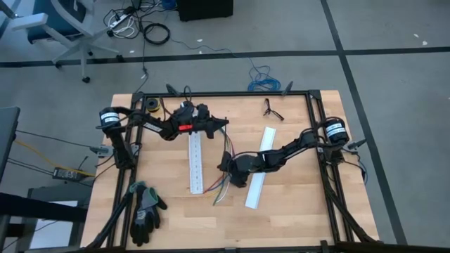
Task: Ziptie cables
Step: Wrap the zip tie into the cable wires
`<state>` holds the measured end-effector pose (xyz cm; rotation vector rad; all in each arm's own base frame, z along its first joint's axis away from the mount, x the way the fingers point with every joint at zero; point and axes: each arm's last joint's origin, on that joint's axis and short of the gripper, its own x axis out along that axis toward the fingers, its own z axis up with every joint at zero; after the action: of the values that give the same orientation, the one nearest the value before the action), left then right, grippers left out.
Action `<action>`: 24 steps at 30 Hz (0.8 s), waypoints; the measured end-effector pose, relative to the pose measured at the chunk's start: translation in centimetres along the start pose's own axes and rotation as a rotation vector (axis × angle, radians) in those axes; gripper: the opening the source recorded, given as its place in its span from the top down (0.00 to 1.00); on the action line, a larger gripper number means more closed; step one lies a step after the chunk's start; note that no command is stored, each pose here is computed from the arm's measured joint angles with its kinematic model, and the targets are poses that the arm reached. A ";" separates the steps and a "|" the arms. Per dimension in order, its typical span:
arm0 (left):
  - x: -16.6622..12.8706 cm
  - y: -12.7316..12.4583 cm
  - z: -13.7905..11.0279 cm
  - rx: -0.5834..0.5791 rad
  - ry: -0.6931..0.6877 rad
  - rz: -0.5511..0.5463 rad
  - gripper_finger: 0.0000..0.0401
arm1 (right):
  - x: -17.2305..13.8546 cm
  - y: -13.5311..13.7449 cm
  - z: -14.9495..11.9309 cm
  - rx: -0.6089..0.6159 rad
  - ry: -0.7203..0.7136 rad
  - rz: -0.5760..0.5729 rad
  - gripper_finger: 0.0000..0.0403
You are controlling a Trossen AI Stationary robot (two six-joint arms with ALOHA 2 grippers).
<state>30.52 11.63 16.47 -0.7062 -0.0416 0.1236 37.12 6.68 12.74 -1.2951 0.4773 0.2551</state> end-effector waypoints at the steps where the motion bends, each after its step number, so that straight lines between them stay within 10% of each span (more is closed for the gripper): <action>1: -0.1 0.2 0.1 -0.002 0.011 0.001 1.00 | -0.1 0.1 0.2 -0.003 0.020 -0.009 0.82; 24: -0.3 0.7 0.2 -0.021 0.051 -0.020 1.00 | 0.0 -0.1 -0.3 -0.020 0.067 -0.024 0.82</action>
<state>30.15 12.30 16.18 -0.7299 -0.0007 0.0860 37.12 6.42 12.76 -1.3312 0.5171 0.1972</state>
